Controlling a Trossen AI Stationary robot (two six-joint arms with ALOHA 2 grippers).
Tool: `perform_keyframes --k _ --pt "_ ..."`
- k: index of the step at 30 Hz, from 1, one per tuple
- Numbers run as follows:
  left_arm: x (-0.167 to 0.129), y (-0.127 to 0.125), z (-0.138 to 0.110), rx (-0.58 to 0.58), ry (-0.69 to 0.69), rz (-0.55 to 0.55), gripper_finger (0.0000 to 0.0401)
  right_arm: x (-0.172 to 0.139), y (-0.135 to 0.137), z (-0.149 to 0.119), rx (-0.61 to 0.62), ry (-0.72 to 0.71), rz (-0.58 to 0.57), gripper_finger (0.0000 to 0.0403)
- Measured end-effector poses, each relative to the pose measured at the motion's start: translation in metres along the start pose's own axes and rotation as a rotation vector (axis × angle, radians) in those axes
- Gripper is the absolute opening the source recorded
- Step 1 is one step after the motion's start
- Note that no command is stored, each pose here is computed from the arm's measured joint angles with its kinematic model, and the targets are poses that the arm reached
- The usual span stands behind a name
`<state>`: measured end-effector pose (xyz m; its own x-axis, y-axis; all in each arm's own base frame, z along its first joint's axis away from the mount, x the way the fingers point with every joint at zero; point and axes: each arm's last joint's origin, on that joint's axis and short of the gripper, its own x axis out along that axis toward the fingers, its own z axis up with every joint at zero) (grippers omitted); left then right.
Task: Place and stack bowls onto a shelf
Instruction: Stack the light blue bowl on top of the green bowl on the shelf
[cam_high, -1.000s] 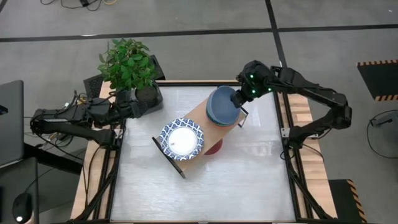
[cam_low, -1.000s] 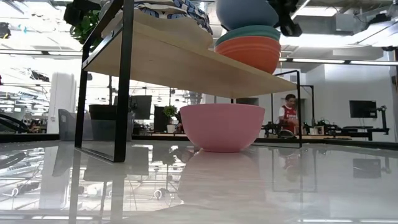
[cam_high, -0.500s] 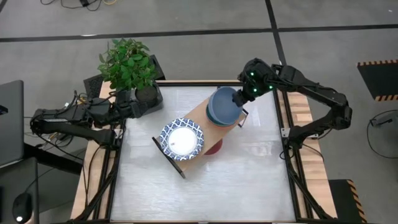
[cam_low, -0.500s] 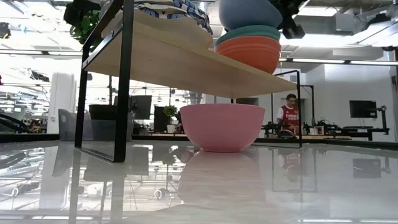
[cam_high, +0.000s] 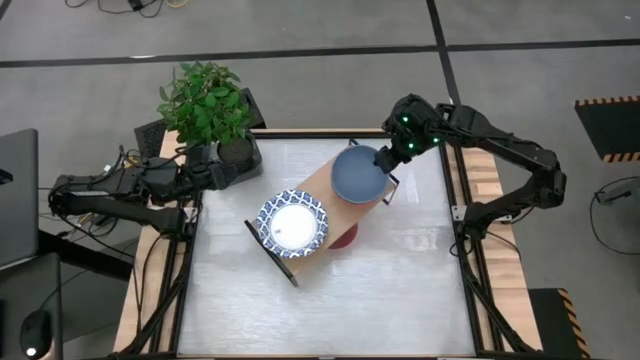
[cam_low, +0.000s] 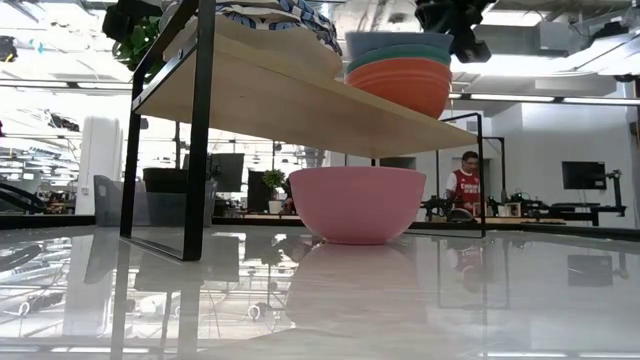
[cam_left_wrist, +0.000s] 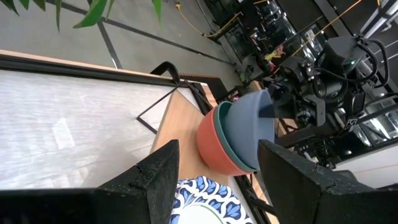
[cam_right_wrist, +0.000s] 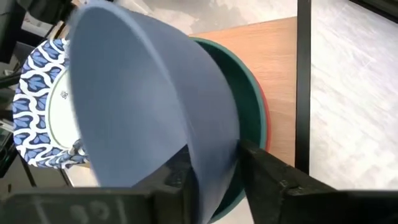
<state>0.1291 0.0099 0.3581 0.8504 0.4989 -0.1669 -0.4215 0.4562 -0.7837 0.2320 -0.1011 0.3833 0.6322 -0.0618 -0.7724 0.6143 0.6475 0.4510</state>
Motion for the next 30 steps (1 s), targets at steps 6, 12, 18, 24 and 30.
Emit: perform_keyframes --k 6,12,18,24,30 --pt "0.0 0.0 0.0 0.004 0.0 0.0 0.0201 0.0 -0.001 0.001 0.002 -0.003 -0.002 0.0171" --pt "0.0 0.0 0.0 0.001 0.0 0.0 0.0201 -0.011 -0.007 0.003 0.048 -0.038 -0.006 0.0173" --pt "0.0 0.0 0.0 0.0 0.0 0.0 0.0201 -0.028 -0.011 0.009 0.07 -0.095 -0.007 0.0168" --pt "0.0 0.0 0.0 -0.002 0.0 0.0 0.0201 -0.049 -0.002 0.017 0.045 -0.21 -0.005 0.0154" --pt "0.0 0.0 0.0 0.001 0.0 0.0 0.0201 -0.043 0.007 0.016 -0.044 -0.185 0.01 0.0111"
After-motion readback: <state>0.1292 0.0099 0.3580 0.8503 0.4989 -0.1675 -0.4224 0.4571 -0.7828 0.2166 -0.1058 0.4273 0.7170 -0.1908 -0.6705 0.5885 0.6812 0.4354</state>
